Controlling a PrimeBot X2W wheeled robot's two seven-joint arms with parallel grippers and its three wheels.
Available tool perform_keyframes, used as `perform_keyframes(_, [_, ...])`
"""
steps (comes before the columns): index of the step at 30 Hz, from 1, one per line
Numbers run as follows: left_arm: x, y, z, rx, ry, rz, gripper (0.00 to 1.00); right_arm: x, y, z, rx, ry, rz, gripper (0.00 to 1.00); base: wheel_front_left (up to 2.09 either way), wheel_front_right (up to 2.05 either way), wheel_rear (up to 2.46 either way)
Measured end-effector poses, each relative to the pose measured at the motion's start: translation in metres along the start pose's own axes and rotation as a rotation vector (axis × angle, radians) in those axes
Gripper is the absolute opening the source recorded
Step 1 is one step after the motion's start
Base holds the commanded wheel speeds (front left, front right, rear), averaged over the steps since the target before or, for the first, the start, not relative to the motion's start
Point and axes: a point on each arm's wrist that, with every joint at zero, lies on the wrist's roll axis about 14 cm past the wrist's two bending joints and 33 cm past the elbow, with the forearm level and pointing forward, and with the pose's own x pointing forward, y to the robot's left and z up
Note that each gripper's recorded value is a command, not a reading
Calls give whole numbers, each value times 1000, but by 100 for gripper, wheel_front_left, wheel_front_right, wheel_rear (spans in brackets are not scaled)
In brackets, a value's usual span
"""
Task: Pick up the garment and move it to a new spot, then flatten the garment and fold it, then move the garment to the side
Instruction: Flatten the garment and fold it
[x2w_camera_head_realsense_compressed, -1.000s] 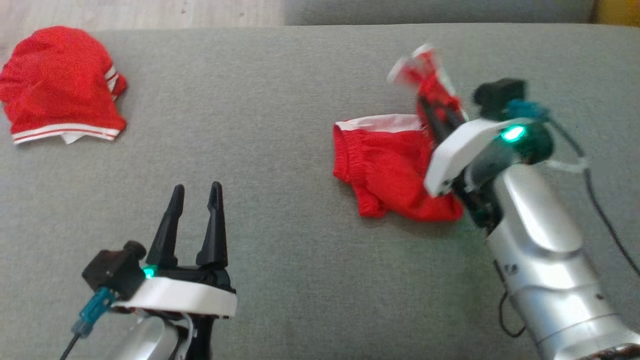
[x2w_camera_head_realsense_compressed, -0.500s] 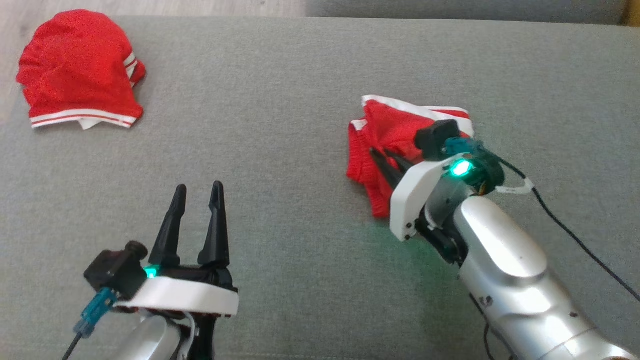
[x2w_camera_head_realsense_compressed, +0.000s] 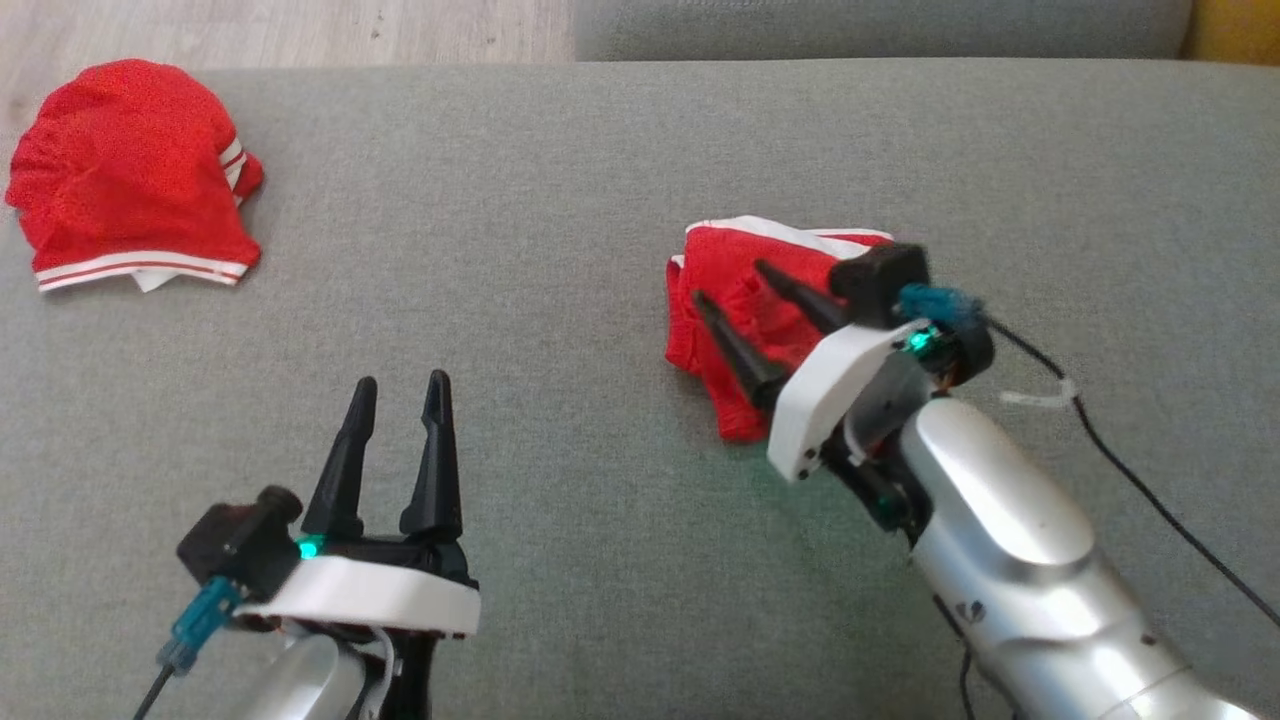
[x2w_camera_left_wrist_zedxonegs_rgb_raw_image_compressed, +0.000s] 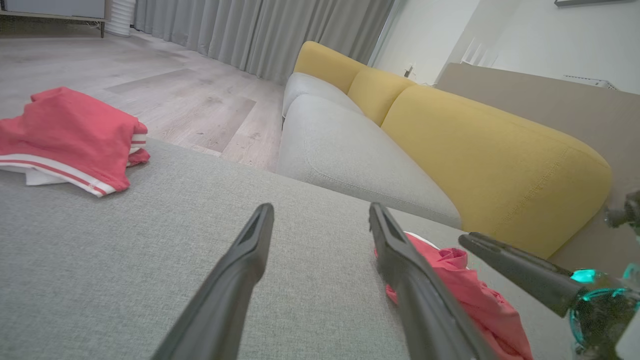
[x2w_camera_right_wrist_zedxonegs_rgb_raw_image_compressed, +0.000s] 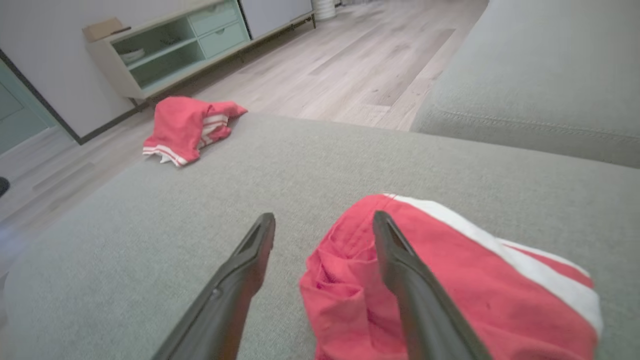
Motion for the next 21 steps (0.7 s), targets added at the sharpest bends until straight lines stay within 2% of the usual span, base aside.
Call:
perform_keyframes(4, [-2, -2, 0, 0, -1, -2, 100, -4, -18, 19, 1, -73, -53, 100, 0, 0, 0])
perform_keyframes(9, [-5, -3, -1, -1, 1, -3, 100, -14, -56, 27, -21, -95, -148, 100, 0, 0, 0])
perform_keyframes(11, [-7, -2, -2, -3, 1, 3, 100, -23, -83, 21, -53, -70, -212, 100, 0, 0, 0])
perform_keyframes(17, [-9, 4, -3, -5, 5, 23, 100, -32, -116, -15, -95, 56, -273, 99, 0, 0, 0])
perform_keyframes(18, [-9, 4, -4, -5, 7, 26, 100, -33, -118, -22, -101, 81, -275, 56, 0, 0, 0])
perform_keyframes(20, [-9, 7, -5, -6, 11, 33, 100, -34, -119, -39, -123, 141, -265, 0, 0, 0, 0])
perform_keyframes(21, [-9, 8, -5, -6, 12, 37, 100, -34, -117, -48, -127, 168, -255, 0, 0, 0, 0])
